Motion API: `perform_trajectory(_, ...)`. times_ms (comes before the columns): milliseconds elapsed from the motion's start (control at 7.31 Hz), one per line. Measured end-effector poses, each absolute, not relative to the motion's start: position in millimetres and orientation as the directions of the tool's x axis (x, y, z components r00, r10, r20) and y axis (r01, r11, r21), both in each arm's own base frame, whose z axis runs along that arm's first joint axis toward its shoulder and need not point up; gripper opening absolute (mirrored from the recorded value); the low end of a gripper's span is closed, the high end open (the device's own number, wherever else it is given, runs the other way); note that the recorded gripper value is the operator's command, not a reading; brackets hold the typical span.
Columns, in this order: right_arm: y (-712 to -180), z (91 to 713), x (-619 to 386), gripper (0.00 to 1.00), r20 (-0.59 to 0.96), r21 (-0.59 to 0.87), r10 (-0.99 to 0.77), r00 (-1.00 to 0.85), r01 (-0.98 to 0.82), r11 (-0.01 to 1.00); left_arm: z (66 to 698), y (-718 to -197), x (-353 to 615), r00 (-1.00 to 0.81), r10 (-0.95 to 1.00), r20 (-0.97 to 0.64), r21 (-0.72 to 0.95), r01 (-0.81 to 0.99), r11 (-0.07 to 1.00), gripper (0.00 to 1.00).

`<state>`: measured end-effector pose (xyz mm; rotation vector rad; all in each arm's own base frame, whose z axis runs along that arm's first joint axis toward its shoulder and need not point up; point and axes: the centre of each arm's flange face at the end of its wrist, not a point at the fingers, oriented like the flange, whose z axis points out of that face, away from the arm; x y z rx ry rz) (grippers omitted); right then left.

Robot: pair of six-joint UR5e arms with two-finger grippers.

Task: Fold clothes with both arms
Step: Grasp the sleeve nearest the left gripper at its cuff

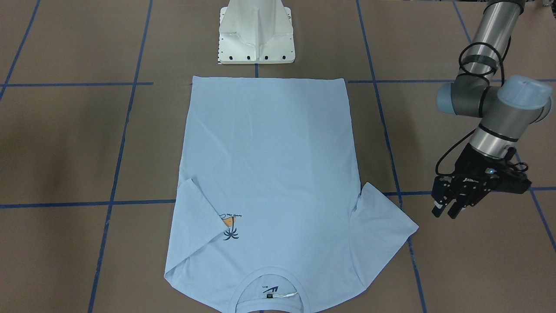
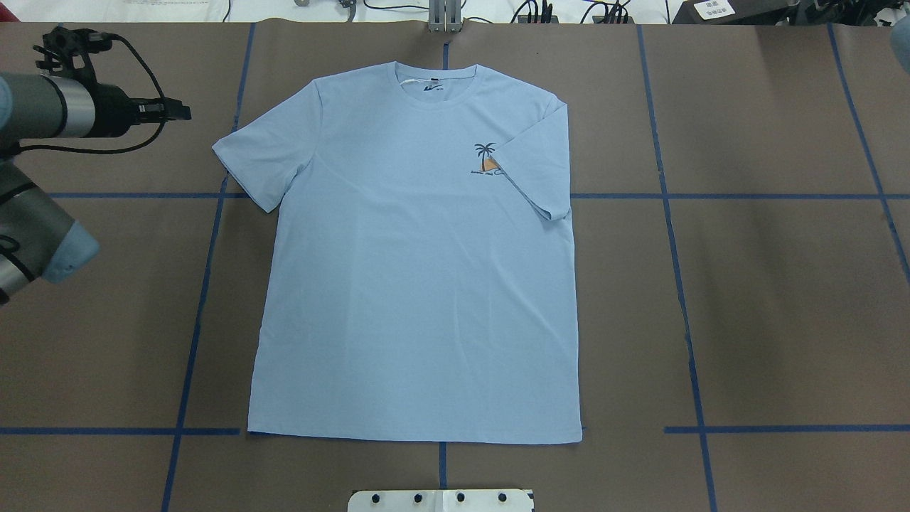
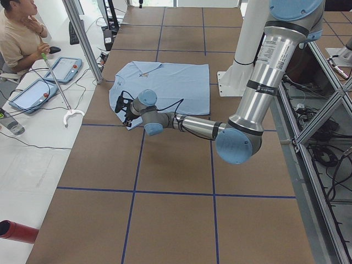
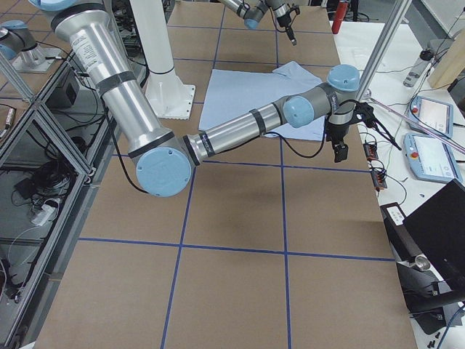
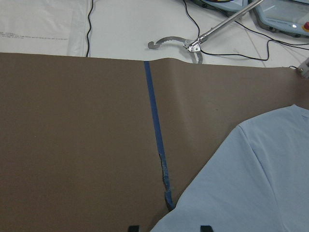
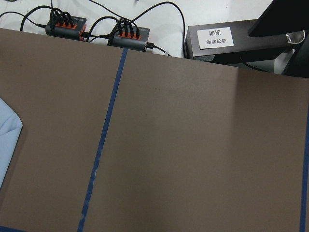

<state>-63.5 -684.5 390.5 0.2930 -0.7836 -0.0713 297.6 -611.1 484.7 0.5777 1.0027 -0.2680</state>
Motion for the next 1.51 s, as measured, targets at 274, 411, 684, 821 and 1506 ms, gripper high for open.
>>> perform_trajectory(274,-683,392,-62,1.00,0.684,0.286,-0.171,0.709,-0.045,0.957,499,-616,347,0.537,0.030,-0.843,0.336,0.483,0.809,0.53)
perform_trajectory(411,-683,392,-62,1.00,0.684,0.286,-0.169,0.710,-0.047,0.957,503,-616,354,0.543,0.027,-0.839,0.338,0.483,0.808,0.53)
perform_trajectory(684,-683,393,-62,1.00,0.685,0.283,-0.166,0.710,-0.050,0.958,510,-616,359,0.553,0.019,-0.833,0.336,0.479,0.811,0.53)
perform_trajectory(821,-683,393,-62,1.00,0.685,0.282,-0.165,0.710,-0.050,0.958,513,-616,361,0.557,0.016,-0.830,0.335,0.476,0.813,0.52)
perform_trajectory(1506,-683,393,-62,1.00,0.685,0.280,-0.162,0.710,-0.051,0.959,514,-613,372,0.563,0.026,-0.826,0.339,0.459,0.822,0.48)
